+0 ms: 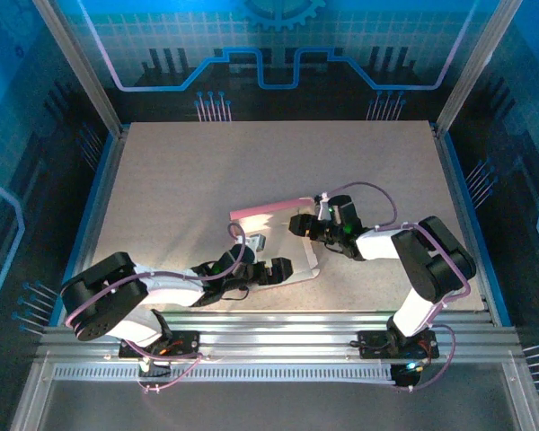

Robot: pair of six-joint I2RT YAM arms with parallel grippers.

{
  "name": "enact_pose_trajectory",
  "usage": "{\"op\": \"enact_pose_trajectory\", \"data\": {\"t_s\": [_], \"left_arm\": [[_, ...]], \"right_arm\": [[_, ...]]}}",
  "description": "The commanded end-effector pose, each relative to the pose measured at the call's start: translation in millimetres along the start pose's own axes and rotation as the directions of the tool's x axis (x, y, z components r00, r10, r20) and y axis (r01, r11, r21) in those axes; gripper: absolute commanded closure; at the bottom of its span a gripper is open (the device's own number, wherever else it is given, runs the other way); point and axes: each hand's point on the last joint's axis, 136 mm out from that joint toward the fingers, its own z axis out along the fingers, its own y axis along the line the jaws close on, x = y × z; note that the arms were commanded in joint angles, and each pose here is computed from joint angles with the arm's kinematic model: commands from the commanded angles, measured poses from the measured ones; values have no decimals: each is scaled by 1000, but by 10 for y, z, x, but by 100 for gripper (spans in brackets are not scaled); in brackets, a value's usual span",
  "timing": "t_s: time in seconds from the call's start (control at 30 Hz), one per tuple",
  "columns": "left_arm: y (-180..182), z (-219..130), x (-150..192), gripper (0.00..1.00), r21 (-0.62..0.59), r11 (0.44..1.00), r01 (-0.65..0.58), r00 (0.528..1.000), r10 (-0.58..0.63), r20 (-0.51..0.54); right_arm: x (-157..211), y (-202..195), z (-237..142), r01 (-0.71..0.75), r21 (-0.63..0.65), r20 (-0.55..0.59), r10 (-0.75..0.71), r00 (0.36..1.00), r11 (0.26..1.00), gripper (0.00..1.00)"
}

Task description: Fold the paper box

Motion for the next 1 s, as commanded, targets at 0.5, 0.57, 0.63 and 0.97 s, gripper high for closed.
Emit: {"op": "enact_pose_trajectory", "data": {"t_s": [0.5, 0.57, 0.63, 0.97], "left_arm": [[471, 23, 416, 1, -166, 985, 33, 989, -56, -135], [470, 34, 424, 1, -165, 986, 36, 989, -60, -139], [462, 45, 425, 1, -162, 986, 39, 988, -62, -140], [418, 62, 419, 1, -154, 988, 23, 987, -47, -151]], "right_arm": [[111, -196, -388, 51, 167, -47, -44, 998, 985, 36], [130, -232, -487, 78, 202, -60, -67, 996, 976, 36], [129, -251, -608, 108, 235, -68, -95, 993, 966, 36], [-152, -235, -1083, 273, 337, -86, -259, 962, 901, 34]]}}
